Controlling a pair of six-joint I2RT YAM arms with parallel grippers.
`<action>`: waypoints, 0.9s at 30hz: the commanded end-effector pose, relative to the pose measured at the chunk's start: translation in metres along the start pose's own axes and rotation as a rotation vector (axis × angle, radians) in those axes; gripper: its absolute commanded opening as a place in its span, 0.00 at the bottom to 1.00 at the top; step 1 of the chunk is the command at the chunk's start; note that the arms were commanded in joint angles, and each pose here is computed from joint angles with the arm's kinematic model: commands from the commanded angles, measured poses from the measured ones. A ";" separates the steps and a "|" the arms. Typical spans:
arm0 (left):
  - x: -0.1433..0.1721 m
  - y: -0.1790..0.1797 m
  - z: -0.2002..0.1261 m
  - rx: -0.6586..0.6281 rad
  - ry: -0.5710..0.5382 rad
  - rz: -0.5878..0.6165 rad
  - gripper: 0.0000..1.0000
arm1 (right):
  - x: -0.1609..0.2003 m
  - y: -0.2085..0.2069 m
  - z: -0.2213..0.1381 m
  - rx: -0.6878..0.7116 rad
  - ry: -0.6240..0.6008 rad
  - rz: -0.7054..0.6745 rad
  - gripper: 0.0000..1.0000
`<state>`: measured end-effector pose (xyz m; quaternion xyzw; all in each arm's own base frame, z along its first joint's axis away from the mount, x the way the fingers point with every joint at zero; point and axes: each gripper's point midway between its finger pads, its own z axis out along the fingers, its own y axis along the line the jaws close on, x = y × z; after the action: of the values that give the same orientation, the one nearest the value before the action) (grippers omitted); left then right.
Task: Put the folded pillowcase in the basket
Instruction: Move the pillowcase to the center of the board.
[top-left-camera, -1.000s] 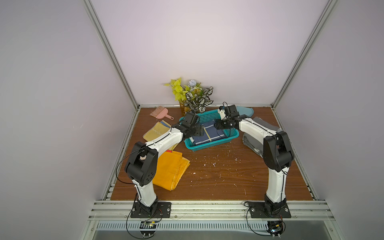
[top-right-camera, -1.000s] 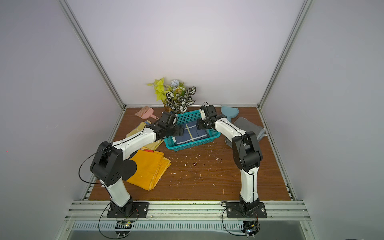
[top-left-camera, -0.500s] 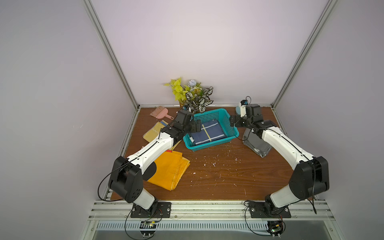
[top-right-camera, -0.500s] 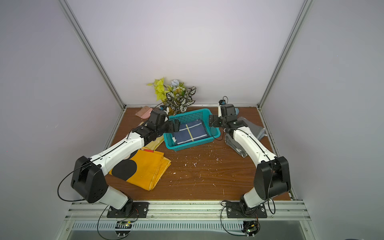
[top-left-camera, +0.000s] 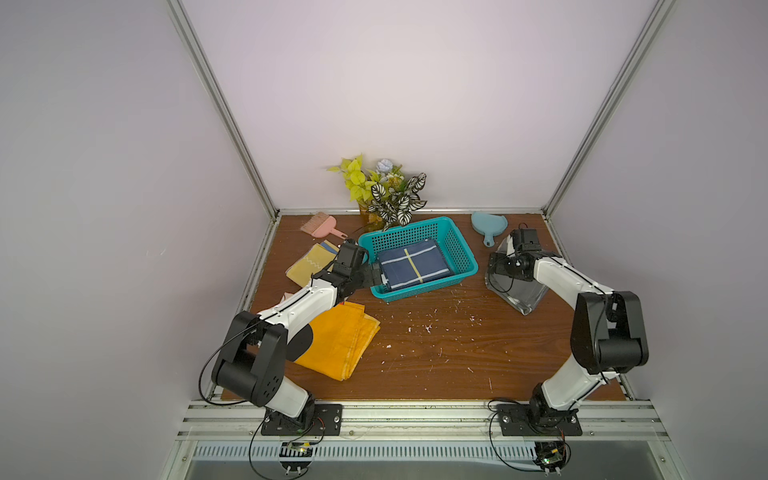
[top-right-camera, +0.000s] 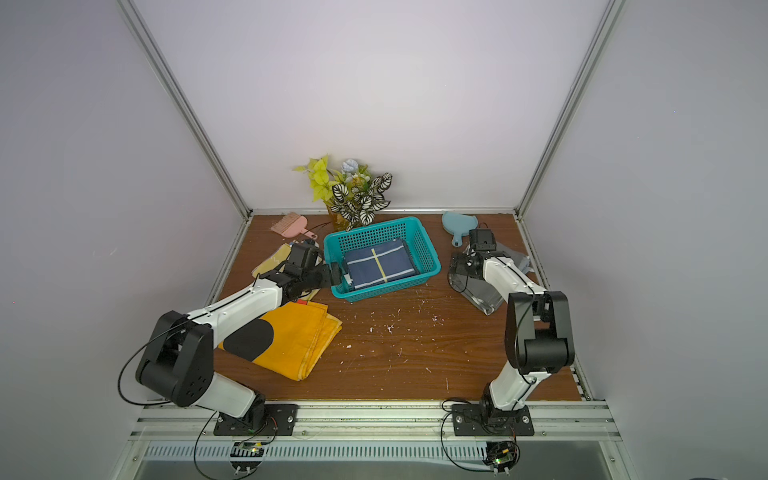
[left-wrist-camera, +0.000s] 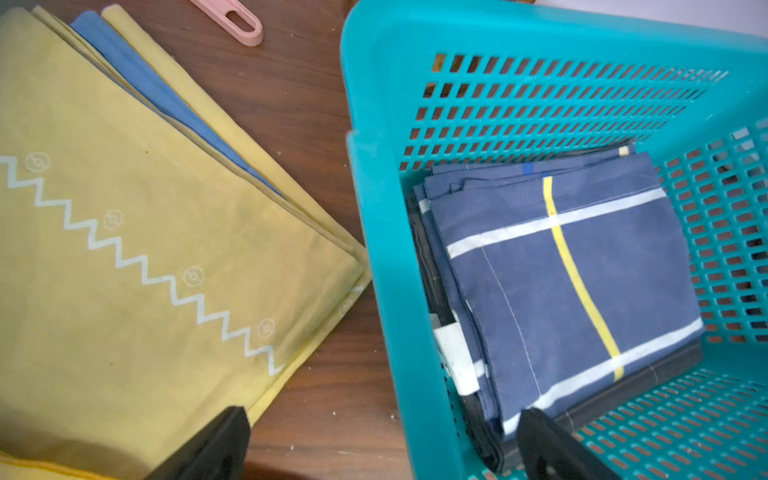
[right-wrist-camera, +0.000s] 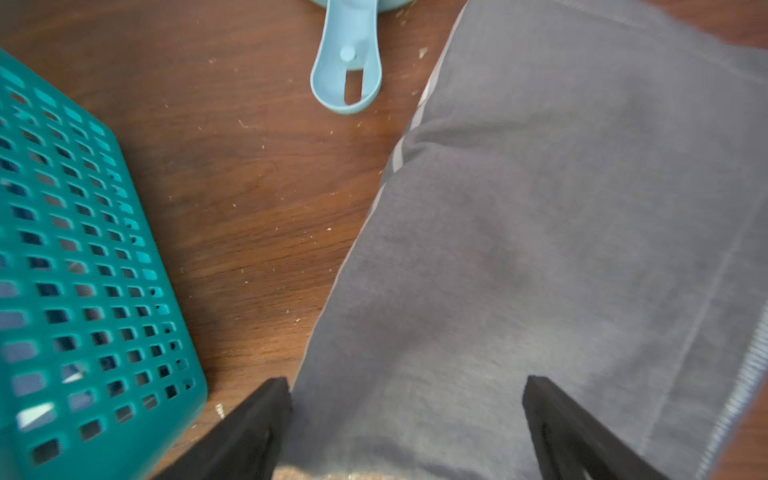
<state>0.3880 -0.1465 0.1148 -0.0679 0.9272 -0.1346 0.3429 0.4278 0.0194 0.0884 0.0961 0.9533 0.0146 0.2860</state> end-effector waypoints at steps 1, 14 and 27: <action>-0.012 -0.011 0.005 0.046 -0.014 -0.009 1.00 | -0.003 0.011 -0.004 -0.049 0.006 -0.019 0.91; -0.014 -0.014 0.032 0.038 0.005 0.006 1.00 | 0.027 0.012 0.016 -0.070 0.079 -0.032 0.63; -0.035 -0.028 0.037 0.080 -0.059 0.054 1.00 | 0.072 0.002 0.026 -0.052 0.180 0.004 0.00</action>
<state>0.4256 -0.1691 0.0987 -0.0485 0.9247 -0.1511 0.3460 0.4028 0.0324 0.0303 0.0844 0.9706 0.0412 0.2218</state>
